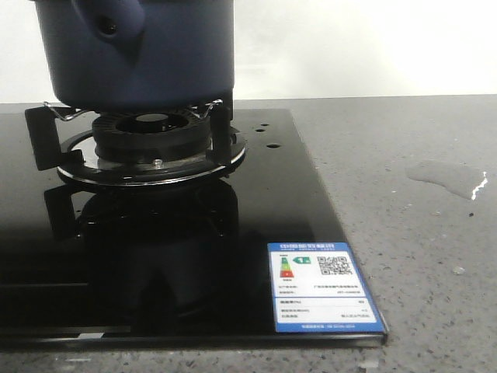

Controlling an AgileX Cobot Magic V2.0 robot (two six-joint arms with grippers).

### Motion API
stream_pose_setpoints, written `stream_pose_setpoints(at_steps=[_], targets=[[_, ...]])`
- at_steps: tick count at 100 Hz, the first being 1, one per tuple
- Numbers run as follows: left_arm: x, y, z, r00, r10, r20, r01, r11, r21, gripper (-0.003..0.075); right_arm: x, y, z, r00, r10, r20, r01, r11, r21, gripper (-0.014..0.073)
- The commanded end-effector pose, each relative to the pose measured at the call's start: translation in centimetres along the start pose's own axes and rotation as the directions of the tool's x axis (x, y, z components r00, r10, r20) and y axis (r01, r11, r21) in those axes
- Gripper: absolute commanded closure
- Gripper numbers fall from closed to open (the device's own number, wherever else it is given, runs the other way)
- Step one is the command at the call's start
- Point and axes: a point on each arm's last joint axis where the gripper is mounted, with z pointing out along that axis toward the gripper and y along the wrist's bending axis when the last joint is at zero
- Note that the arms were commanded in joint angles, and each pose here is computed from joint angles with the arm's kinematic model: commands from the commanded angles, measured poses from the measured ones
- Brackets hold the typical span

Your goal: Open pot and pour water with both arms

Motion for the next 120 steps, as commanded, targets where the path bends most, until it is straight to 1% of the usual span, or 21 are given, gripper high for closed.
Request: stream_pose_setpoints(at_steps=[1, 12, 30, 88, 93, 103, 120], targets=[[-2.47, -0.29, -0.62, 0.994, -0.024, 0.109, 0.027, 0.999, -0.023, 0.0407, -1.11, -3.39, -2.59, 0.995, -0.062, 0.082, 0.046, 0.983, 0.178, 0.0327], [-2.47, -0.29, -0.62, 0.994, -0.024, 0.109, 0.027, 0.999, -0.023, 0.0407, -1.32, -3.49, -2.45, 0.992, -0.074, 0.102, 0.052, 0.978, 0.201, 0.0327], [-2.47, -0.29, -0.62, 0.994, -0.024, 0.109, 0.027, 0.999, -0.023, 0.0407, -1.40, -3.60, -2.33, 0.988, -0.118, 0.100, 0.093, 0.969, 0.227, 0.0327], [-2.47, -0.31, -0.62, 0.994, -0.024, 0.109, 0.027, 0.999, -0.021, 0.0407, -1.48, -3.54, -2.34, 0.989, -0.100, 0.106, 0.074, 0.972, 0.222, 0.0327], [-2.47, -0.31, -0.62, 0.994, -0.024, 0.109, 0.027, 0.999, -0.021, 0.0407, -1.46, -3.57, -2.34, 0.988, -0.117, 0.099, 0.093, 0.970, 0.227, 0.0327], [-2.47, -0.31, -0.62, 0.994, -0.024, 0.109, 0.027, 0.999, -0.021, 0.0407, -1.36, -3.73, -2.36, 0.980, -0.187, 0.068, 0.165, 0.955, 0.248, 0.0327], [-2.47, -0.31, -0.62, 0.994, -0.024, 0.109, 0.027, 0.999, -0.021, 0.0407, -1.28, -3.98, -2.36, 0.954, -0.300, 0.020, 0.282, 0.917, 0.281, 0.0327]])
